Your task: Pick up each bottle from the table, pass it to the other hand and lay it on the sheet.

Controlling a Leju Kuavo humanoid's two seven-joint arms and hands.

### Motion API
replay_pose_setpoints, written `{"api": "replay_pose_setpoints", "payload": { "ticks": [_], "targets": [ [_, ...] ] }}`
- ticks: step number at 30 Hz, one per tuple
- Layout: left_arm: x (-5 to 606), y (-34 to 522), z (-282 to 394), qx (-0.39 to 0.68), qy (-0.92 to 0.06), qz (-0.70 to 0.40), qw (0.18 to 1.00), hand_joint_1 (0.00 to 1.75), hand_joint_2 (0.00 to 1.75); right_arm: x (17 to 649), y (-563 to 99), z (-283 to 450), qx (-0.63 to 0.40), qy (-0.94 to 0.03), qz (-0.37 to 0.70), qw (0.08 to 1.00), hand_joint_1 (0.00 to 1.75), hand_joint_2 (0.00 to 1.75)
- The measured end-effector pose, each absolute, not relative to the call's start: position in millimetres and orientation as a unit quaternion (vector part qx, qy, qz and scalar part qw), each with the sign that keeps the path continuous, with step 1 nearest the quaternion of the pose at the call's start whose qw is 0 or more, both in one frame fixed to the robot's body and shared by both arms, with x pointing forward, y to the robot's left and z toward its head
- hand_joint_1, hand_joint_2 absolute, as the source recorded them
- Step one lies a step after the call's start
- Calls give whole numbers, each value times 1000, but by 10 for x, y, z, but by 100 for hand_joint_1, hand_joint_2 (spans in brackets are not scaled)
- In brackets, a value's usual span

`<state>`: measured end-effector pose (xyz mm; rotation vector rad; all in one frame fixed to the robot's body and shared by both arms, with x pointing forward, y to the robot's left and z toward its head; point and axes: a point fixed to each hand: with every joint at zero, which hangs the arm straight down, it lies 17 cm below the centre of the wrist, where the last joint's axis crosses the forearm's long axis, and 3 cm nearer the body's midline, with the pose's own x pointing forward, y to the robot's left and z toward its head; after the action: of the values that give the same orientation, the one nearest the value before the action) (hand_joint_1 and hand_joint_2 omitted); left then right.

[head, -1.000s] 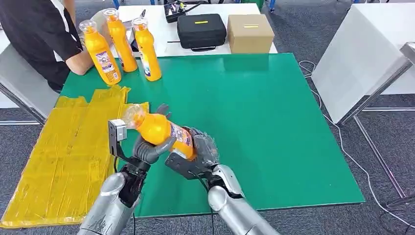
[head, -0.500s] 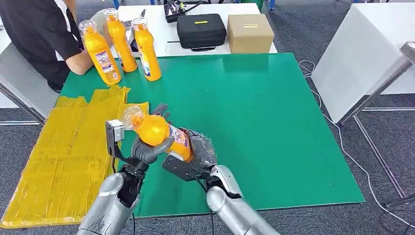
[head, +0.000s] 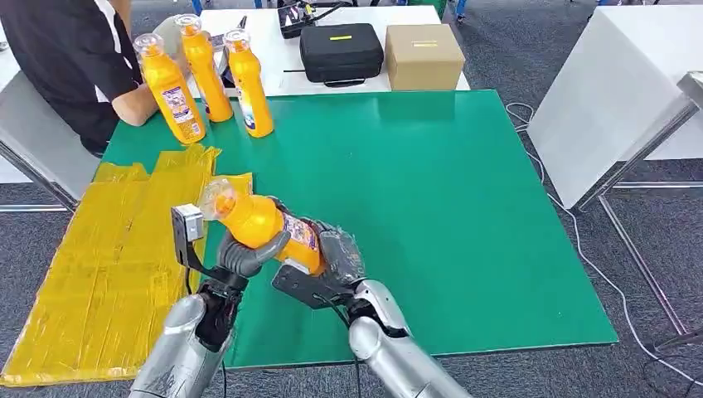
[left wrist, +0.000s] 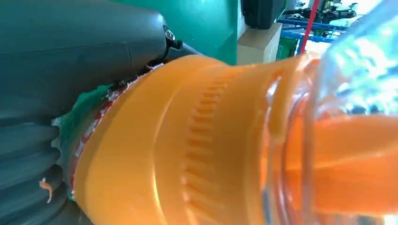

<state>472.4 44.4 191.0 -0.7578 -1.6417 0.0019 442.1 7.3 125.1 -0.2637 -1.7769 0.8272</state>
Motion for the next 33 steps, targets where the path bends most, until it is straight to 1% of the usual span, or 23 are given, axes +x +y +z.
{"api": "replay_pose_setpoints", "payload": {
  "ticks": [14,15,16,17,26,33],
  "targets": [
    [4760,569,1918,-332,-714,24,616,175,175,4387,57,1343,-108,-759,345,542,175,175],
    [4766,585,1922,-332,-714,27,615,175,175,4389,50,1365,-108,-760,343,541,141,175],
    [4770,601,1923,-331,-715,28,615,175,175,4386,39,1389,-106,-763,340,540,10,175],
    [4773,615,1922,-331,-715,29,615,175,175,4376,29,1407,-103,-765,335,540,0,175],
    [4849,931,1821,-307,-721,59,618,175,175,4199,-136,1725,-92,-800,295,514,0,175],
    [4865,1032,1780,-301,-722,69,619,175,175,4141,-234,1846,-96,-811,285,502,0,175]
  ]
}}
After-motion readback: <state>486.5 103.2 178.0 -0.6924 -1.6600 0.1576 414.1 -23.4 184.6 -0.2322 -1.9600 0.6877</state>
